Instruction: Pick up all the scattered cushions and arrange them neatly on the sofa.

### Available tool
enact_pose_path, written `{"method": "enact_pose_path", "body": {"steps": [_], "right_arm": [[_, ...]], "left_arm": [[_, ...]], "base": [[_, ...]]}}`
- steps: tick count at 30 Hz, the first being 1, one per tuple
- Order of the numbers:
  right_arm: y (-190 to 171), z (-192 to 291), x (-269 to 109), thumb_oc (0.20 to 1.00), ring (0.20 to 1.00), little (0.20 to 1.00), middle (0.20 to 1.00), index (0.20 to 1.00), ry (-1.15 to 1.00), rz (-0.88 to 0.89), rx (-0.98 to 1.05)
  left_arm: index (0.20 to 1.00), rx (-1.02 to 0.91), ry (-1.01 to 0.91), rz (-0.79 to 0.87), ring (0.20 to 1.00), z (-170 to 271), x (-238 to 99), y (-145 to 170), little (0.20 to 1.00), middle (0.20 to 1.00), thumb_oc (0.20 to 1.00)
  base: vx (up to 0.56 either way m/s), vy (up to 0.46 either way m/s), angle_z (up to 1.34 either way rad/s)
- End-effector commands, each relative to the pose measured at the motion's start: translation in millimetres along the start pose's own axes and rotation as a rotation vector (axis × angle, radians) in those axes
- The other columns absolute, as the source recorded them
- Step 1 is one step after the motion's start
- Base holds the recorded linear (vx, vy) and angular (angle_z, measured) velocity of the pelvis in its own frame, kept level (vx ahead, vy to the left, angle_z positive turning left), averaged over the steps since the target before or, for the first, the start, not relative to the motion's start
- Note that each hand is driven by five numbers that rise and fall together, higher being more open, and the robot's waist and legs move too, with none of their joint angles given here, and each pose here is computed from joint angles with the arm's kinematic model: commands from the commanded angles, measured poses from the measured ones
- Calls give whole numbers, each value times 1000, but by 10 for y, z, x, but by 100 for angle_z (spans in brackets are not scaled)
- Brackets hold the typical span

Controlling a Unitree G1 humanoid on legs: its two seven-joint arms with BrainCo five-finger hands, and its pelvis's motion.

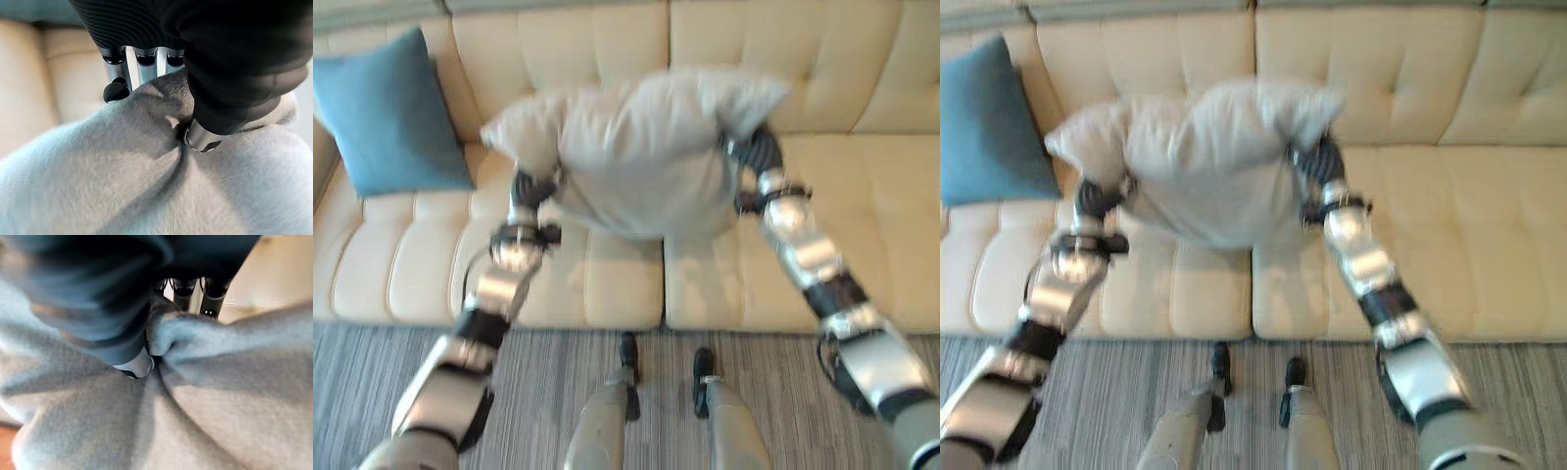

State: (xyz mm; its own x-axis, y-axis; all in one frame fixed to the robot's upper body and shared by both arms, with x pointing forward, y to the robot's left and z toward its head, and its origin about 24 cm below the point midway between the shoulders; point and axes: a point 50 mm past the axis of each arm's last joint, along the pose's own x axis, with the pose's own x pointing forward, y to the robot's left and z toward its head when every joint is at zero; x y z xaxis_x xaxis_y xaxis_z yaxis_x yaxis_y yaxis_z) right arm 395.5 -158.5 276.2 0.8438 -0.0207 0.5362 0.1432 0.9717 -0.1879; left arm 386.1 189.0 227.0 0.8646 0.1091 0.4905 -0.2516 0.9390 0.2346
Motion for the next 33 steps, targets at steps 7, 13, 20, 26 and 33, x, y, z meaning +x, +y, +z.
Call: {"method": "enact_pose_path", "body": {"steps": [7, 13, 20, 26, 33], "right_arm": [[-110, 429, 305, 200, 200, 200, 200, 200, -118, -51, -51], [-319, 420, 378, 752, 752, 752, 752, 752, -59, -114, -110], [-498, 739, 494, 1000, 1000, 1000, 1000, 1000, -134, -163, -233], [-788, 718, 466, 1000, 1000, 1000, 1000, 1000, -112, -246, -219], [-1014, 464, 154, 1000, 1000, 1000, 1000, 1000, -129, -226, -205]], "left_arm": [[200, -31, -139, -63, 200, 438, 293, -201, 200, 200, 200], [595, -29, -68, -86, 595, 400, 370, -227, 595, 595, 595], [1000, 60, -78, 30, 1000, 560, 570, 201, 1000, 1000, 1000], [1000, 158, -12, 176, 1000, 449, 569, 856, 1000, 1000, 1000], [1000, 219, 21, 221, 1000, 93, 190, 1277, 1000, 1000, 1000]], "base": [[13, -71, 21], [22, -52, 19], [25, -47, 16], [27, -3, -2], [24, 34, 0]]}}
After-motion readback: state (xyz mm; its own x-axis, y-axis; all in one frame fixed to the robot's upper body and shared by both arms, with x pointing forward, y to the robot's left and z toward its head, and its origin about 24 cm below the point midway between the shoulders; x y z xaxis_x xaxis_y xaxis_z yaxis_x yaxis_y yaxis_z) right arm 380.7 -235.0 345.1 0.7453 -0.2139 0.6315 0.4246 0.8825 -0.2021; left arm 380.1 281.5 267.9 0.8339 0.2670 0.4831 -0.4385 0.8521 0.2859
